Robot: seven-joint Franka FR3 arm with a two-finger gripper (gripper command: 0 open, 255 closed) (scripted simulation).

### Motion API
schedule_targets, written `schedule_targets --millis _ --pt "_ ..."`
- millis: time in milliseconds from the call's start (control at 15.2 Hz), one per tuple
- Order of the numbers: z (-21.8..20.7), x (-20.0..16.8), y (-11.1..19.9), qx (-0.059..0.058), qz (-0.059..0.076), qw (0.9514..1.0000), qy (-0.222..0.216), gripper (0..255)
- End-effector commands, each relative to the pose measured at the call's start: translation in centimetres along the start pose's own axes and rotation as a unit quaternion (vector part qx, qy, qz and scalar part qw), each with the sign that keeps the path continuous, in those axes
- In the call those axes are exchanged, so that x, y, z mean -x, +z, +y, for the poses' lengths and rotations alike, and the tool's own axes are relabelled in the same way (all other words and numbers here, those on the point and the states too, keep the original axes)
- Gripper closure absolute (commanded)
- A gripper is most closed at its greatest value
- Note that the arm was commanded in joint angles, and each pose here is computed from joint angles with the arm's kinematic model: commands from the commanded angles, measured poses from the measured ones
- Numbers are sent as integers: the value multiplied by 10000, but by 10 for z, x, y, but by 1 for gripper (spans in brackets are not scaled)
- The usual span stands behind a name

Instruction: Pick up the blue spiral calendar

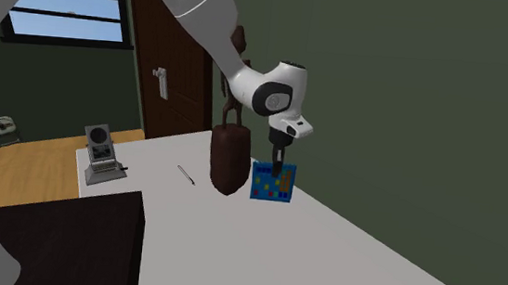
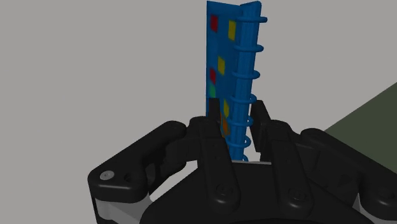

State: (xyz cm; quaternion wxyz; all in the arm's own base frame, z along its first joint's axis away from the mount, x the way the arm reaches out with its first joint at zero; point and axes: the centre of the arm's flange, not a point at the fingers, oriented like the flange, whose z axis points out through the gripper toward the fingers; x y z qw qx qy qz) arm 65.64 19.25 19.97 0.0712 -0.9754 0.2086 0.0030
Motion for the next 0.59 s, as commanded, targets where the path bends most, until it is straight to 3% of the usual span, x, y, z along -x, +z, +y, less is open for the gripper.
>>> schedule_targets --millis 0,528 --pt "0 1 -12 -2 2 10000 0 255" --pt "-5 2 -44 -2 2 10000 0 255"
